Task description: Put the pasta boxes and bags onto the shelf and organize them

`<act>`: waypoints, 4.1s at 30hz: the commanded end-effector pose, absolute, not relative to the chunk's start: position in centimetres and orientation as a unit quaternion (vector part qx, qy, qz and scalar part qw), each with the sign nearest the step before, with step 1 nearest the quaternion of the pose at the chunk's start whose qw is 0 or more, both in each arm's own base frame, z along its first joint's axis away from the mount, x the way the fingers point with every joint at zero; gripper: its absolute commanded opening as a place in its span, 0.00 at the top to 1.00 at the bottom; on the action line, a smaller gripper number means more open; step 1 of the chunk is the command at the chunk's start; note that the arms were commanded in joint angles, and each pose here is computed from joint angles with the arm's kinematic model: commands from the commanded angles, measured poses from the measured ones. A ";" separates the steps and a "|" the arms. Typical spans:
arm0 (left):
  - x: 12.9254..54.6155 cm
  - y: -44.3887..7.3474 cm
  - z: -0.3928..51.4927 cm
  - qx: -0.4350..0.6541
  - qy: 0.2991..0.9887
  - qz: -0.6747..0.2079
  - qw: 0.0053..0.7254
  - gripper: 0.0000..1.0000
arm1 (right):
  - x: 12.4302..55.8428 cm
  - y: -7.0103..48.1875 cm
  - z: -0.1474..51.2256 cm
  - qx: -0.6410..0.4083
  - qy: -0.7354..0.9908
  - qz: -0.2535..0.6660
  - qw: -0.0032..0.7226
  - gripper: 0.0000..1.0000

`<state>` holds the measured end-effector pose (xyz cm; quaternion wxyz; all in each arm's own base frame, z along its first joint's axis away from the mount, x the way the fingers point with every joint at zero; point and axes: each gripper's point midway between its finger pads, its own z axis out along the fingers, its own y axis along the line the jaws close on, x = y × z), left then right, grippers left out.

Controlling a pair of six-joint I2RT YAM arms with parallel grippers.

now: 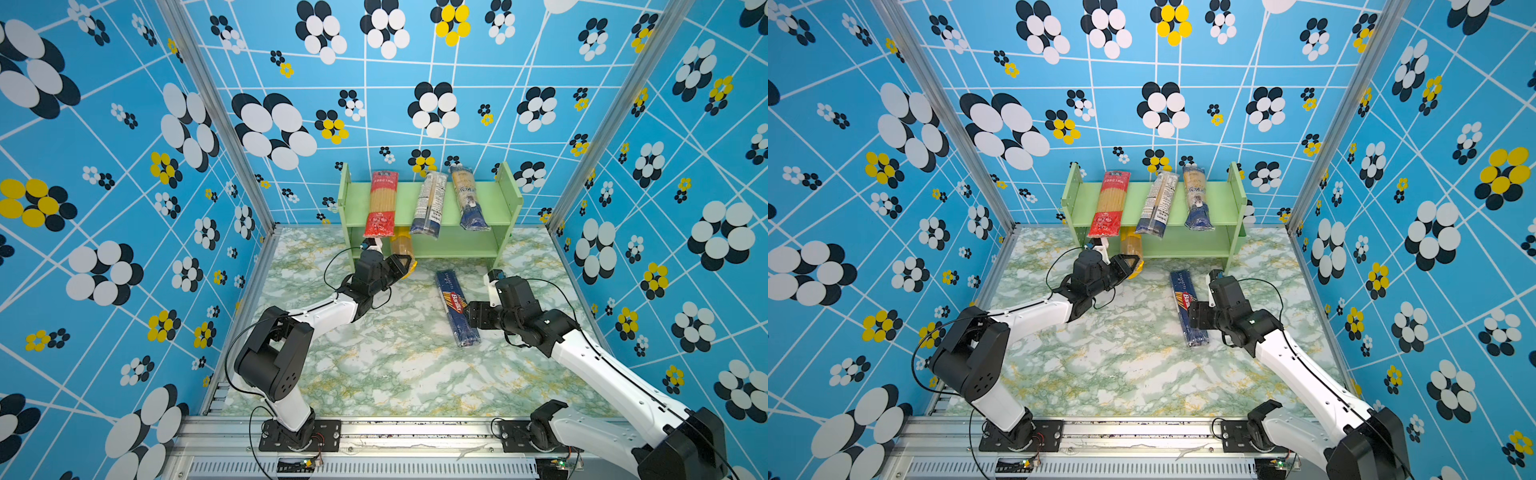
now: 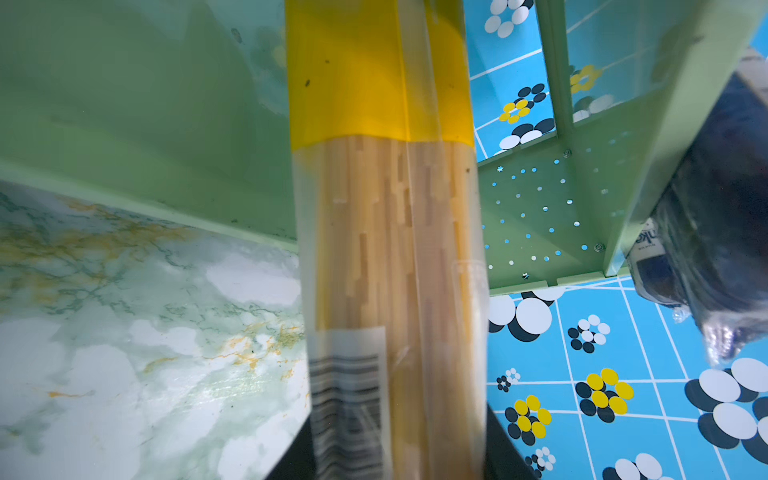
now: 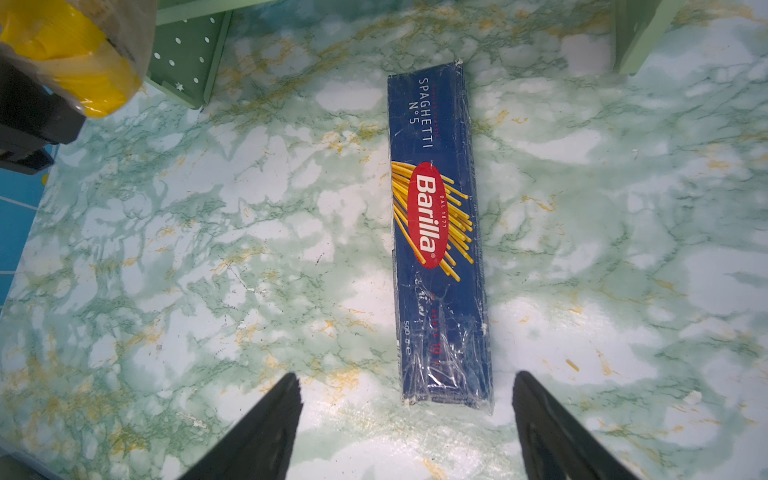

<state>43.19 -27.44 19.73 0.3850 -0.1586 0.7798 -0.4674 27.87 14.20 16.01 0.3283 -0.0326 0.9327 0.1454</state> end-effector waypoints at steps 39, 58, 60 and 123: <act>47.7 -27.7 26.3 -0.128 0.722 -0.513 0.447 1.00 | 28.1 14.5 14.2 -0.045 0.943 0.132 0.301 0.18; 48.2 -27.3 24.8 -0.138 0.733 -0.495 0.446 0.79 | 28.4 14.6 13.7 -0.046 0.946 0.130 0.295 0.17; 48.3 -27.3 24.8 -0.139 0.733 -0.495 0.446 0.77 | 28.5 14.6 13.7 -0.045 0.946 0.130 0.295 0.16; 48.2 -27.4 21.9 -0.121 0.768 -0.442 0.447 0.32 | 28.1 14.3 13.1 -0.049 0.950 0.130 0.280 0.14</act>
